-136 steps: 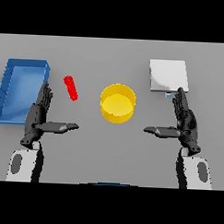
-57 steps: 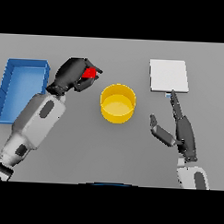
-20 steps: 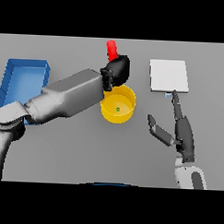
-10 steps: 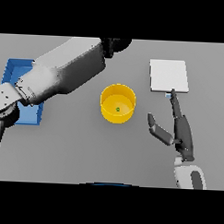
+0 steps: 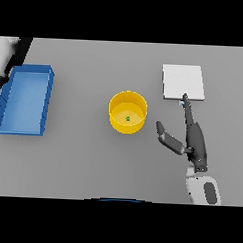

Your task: Pick up the red beaker and tilt it to pour out 1 green nut into yellow bowl. Pick up the yellow bowl and place it on the metallic measuring scale.

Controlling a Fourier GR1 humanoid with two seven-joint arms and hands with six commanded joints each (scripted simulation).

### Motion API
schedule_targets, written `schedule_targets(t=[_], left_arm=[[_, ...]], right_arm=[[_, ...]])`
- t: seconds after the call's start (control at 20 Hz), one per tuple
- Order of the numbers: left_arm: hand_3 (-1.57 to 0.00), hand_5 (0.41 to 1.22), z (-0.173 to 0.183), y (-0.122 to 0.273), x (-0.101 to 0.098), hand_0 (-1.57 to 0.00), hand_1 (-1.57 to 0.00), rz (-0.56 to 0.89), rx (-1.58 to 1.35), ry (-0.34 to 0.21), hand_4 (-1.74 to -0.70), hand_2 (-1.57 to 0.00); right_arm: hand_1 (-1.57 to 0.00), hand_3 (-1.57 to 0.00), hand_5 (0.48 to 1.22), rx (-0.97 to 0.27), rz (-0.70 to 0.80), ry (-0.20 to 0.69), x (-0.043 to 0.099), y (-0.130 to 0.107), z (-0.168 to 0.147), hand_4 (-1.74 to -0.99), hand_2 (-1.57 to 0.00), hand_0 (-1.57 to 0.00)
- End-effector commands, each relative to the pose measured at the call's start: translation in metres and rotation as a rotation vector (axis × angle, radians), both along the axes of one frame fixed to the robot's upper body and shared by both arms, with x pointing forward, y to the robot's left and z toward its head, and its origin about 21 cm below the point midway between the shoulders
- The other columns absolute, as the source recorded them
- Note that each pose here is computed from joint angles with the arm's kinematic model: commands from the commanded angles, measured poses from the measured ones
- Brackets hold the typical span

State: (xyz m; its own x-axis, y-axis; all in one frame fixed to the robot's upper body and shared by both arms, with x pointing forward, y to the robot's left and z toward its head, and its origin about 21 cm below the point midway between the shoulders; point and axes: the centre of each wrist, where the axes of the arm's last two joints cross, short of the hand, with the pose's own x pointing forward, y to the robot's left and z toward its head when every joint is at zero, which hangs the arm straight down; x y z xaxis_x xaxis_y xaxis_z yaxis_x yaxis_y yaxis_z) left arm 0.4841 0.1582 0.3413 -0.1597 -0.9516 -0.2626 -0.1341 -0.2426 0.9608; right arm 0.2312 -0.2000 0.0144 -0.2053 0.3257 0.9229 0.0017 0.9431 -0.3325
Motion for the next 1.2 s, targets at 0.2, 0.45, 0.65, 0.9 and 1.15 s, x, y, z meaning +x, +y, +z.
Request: schedule_targets(t=[0.2, 0.45, 0.65, 0.9, 1.15], left_arm=[[-1.5, 1.221, -0.03, 0.105, 0.004, -1.57, -1.57, 0.207, -0.494, 0.012, -1.74, -1.57], [-1.55, 1.221, -0.089, 0.171, -0.006, -1.57, -1.57, 0.505, -0.778, 0.008, -1.74, -1.57], [-1.49, 1.221, -0.126, 0.194, -0.015, -1.57, -1.57, 0.615, -0.963, 0.019, -1.74, -1.57], [-1.37, 1.221, -0.184, 0.207, -0.032, -1.57, -1.57, 0.7, -1.112, 0.056, -1.74, -1.57], [-1.4, 1.221, -0.222, 0.206, -0.061, -1.57, -1.57, 0.752, -1.207, 0.053, -1.74, -1.57]], right_arm=[[0.0, 0.0, 0.631, 0.091, 0.046, 0.014, 0.007, -0.002, -0.001, -1.081, 0.0, 0.0], [0.0, 0.0, 0.663, 0.097, 0.083, 0.006, 0.005, -0.006, -0.002, -1.148, 0.0, 0.0], [0.0, 0.0, 0.687, 0.079, 0.09, -0.009, 0.002, -0.004, -0.005, -1.181, 0.0, 0.0], [0.0, 0.0, 0.707, 0.049, 0.088, 0.001, 0.002, -0.004, -0.007, -1.199, 0.0, 0.0], [0.0, 0.0, 0.696, 0.042, 0.08, 0.005, 0.002, -0.009, -0.006, -1.201, 0.0, 0.0]])
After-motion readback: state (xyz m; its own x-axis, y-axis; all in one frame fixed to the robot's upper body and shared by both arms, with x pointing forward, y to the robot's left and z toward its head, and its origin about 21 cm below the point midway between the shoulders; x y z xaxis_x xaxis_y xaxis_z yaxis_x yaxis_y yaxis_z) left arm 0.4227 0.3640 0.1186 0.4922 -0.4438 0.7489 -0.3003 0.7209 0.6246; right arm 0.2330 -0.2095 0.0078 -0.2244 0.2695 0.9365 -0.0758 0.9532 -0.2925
